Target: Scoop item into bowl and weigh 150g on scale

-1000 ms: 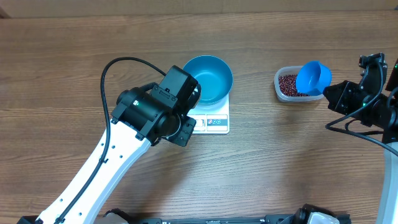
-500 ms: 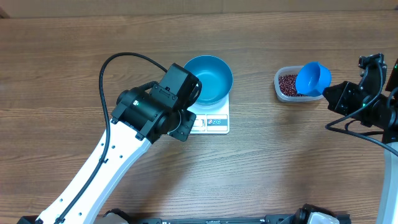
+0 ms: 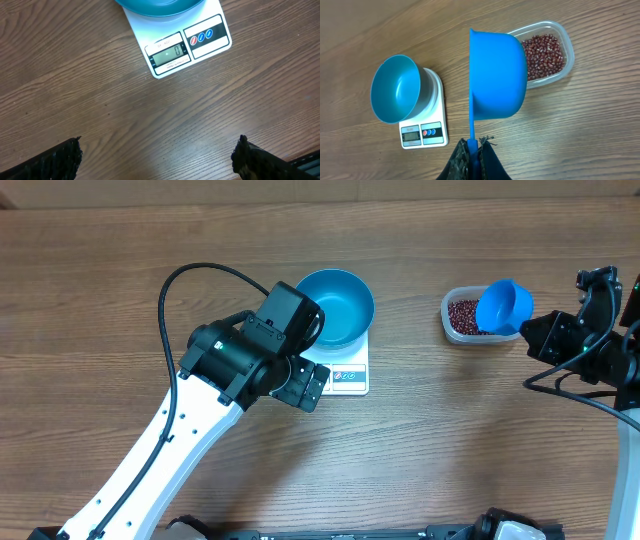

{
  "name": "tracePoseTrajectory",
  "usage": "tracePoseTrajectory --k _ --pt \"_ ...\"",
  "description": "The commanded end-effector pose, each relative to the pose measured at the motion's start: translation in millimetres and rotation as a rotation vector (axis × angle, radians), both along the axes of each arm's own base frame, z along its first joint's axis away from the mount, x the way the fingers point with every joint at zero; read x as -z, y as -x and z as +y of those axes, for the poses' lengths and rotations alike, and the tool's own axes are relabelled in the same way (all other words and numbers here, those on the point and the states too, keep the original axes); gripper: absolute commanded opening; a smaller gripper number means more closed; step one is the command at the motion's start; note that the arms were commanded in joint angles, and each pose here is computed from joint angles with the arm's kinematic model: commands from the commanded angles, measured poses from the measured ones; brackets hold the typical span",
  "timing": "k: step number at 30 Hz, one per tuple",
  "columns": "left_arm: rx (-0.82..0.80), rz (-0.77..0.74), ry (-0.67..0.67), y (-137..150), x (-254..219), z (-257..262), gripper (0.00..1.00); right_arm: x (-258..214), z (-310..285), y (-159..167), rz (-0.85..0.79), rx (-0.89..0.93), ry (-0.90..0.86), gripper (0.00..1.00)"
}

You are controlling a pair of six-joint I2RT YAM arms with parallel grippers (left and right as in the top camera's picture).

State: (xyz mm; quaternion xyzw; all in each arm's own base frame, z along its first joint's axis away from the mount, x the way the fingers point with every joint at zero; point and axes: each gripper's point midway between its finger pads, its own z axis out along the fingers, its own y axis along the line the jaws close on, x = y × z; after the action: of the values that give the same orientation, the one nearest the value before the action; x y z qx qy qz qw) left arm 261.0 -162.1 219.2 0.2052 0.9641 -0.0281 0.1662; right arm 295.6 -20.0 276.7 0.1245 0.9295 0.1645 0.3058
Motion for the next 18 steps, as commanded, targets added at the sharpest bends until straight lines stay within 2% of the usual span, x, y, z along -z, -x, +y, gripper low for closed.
tracePoseTrajectory --k 1,6,8,18 --pt "-0.005 -0.001 -0.011 -1 2 0 1.0 -16 -4 -2 -0.048 0.0 0.047 0.04" --pt "-0.006 -0.001 -0.011 -1 2 0 1.0 -29 -1 -8 -0.06 -0.018 0.166 0.04" --pt "-0.006 -0.001 -0.011 -1 2 0 1.0 -28 -2 -14 -0.005 -0.012 0.267 0.04" --pt "-0.005 -0.001 -0.011 -1 2 0 1.0 9 -42 -65 0.225 0.122 0.54 0.04"
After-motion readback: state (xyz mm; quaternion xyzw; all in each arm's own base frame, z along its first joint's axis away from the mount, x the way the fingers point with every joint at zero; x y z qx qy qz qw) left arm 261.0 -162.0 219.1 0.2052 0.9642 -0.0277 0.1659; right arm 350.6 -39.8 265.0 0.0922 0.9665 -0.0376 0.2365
